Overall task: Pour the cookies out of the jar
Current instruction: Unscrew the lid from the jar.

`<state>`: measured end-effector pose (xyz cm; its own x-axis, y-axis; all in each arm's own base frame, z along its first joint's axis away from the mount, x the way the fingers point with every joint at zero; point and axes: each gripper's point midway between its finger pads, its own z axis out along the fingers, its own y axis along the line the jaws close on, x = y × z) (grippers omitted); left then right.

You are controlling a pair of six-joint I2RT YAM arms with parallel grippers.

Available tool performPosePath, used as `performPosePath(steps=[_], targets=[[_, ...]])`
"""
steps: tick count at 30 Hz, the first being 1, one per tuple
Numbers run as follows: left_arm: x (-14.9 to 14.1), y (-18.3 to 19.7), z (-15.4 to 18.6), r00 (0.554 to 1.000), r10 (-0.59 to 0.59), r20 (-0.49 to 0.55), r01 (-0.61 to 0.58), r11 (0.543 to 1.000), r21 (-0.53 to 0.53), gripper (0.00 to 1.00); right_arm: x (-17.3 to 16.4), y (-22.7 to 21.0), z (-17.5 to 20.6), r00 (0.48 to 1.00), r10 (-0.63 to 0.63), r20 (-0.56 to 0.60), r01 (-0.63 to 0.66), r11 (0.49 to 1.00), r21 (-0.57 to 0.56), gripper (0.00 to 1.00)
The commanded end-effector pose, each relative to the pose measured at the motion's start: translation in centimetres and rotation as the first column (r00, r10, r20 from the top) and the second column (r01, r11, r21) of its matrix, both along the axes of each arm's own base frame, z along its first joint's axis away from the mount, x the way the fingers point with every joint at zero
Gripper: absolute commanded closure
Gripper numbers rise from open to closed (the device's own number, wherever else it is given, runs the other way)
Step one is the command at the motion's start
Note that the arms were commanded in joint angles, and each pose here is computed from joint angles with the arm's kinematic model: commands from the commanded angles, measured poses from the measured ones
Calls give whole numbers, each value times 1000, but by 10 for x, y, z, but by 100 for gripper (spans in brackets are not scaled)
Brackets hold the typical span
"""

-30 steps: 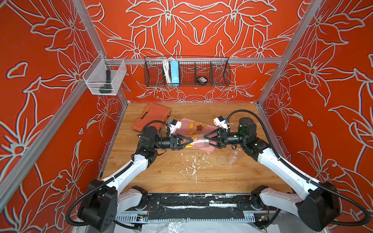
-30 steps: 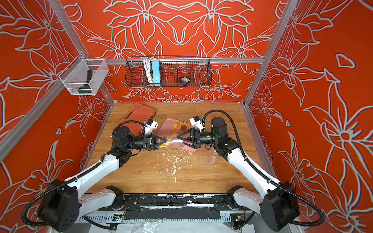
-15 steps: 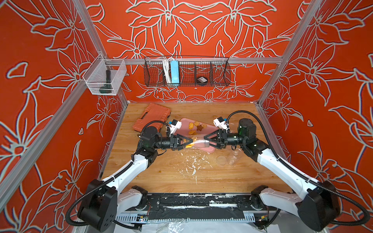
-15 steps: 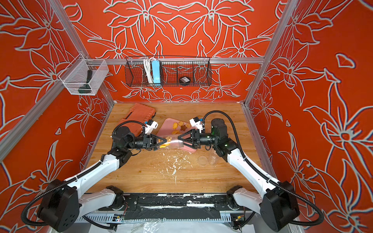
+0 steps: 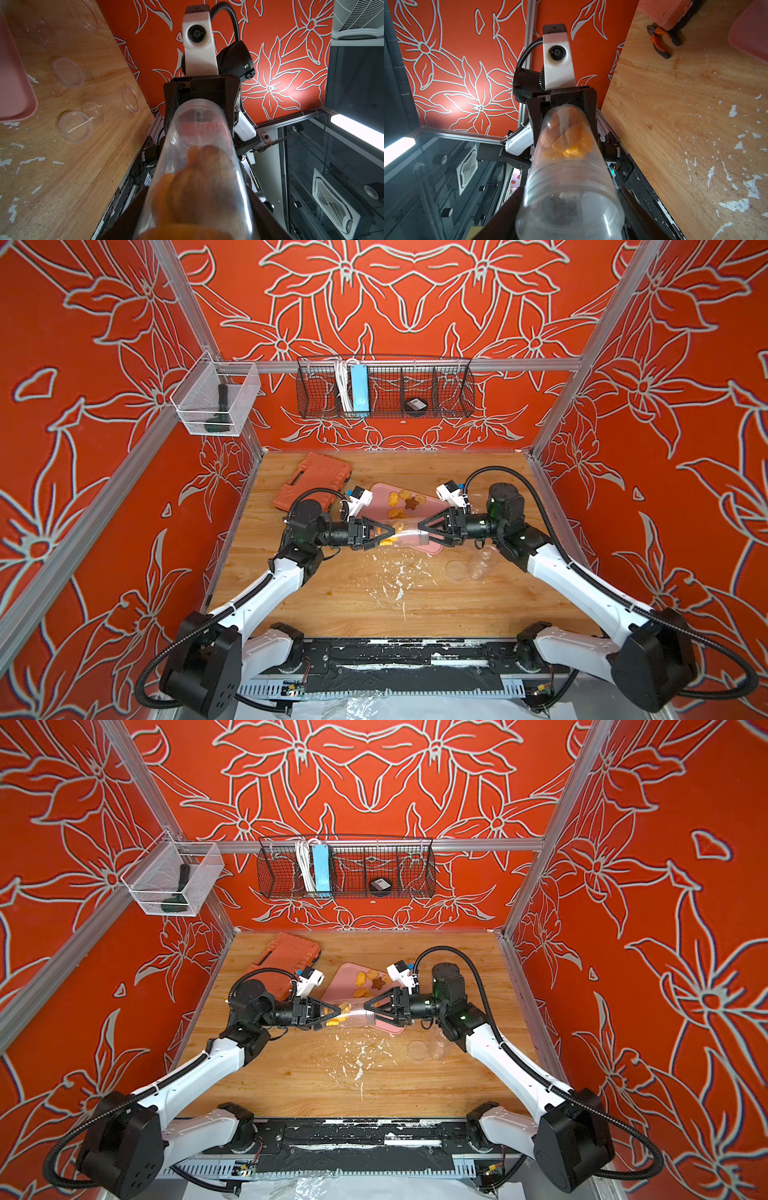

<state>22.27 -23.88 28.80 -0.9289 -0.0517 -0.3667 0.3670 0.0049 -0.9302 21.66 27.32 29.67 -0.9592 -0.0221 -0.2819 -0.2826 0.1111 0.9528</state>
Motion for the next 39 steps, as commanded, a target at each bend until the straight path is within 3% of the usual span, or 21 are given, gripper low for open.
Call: performPosePath(steps=[1, 18, 30, 39], targets=[[-2, 8, 16, 1000, 6, 23, -5, 1000, -21, 39, -5, -1, 16, 986, 48, 160, -52, 998, 20, 36], [-2, 12, 23, 1000, 1, 19, 0, 999, -40, 40, -8, 2, 29, 914, 128, 386, -153, 988, 35, 32], [0, 12, 20, 1000, 4, 7, -4, 999, -38, 40, -5, 0, 29, 825, 98, 557, -126, 992, 12, 30], [0, 13, 16, 1000, 7, -4, -7, 999, -38, 40, 6, 1, 21, 710, 48, 702, -79, 997, 12, 29]])
